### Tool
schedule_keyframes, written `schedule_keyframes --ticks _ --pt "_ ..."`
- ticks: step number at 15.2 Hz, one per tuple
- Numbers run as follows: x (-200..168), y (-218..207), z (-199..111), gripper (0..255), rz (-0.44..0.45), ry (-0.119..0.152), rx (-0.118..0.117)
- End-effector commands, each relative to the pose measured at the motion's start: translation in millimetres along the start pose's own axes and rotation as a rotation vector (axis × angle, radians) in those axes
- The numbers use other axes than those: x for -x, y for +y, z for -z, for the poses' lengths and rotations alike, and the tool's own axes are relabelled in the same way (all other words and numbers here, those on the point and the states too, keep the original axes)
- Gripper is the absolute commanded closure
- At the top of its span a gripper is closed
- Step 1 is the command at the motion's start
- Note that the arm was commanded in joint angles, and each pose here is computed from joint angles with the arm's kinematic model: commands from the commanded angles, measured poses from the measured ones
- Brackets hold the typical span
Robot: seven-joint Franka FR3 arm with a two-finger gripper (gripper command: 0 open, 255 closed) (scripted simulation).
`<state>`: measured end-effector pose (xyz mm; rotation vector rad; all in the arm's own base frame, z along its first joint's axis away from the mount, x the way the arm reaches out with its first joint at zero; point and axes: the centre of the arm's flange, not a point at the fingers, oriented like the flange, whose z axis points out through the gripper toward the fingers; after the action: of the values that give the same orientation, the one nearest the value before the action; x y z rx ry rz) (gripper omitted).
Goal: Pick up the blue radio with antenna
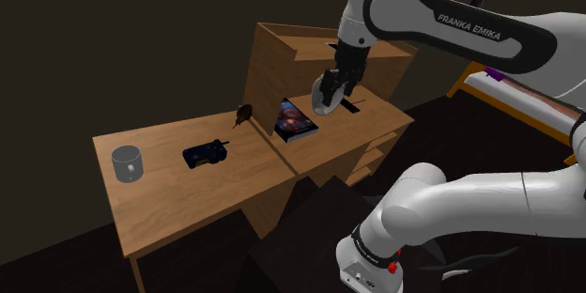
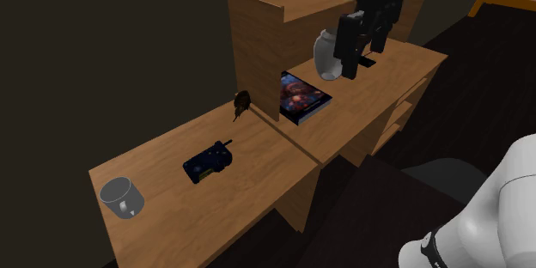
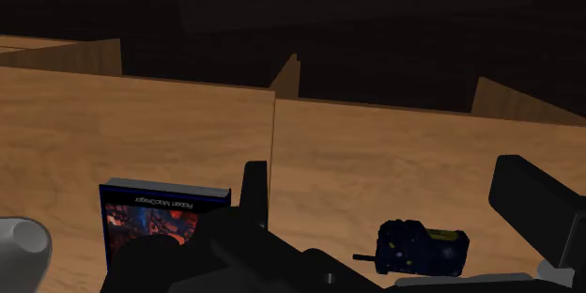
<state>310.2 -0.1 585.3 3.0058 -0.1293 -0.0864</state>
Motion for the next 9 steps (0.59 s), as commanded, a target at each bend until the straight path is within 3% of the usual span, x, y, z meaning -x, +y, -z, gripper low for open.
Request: schedule_keyframes --ticks 1,9 --pt "0 0 0 0 0.0 0.0 0.0" --pt "-69 26 -72 0 0.26 0.027 -0.005"
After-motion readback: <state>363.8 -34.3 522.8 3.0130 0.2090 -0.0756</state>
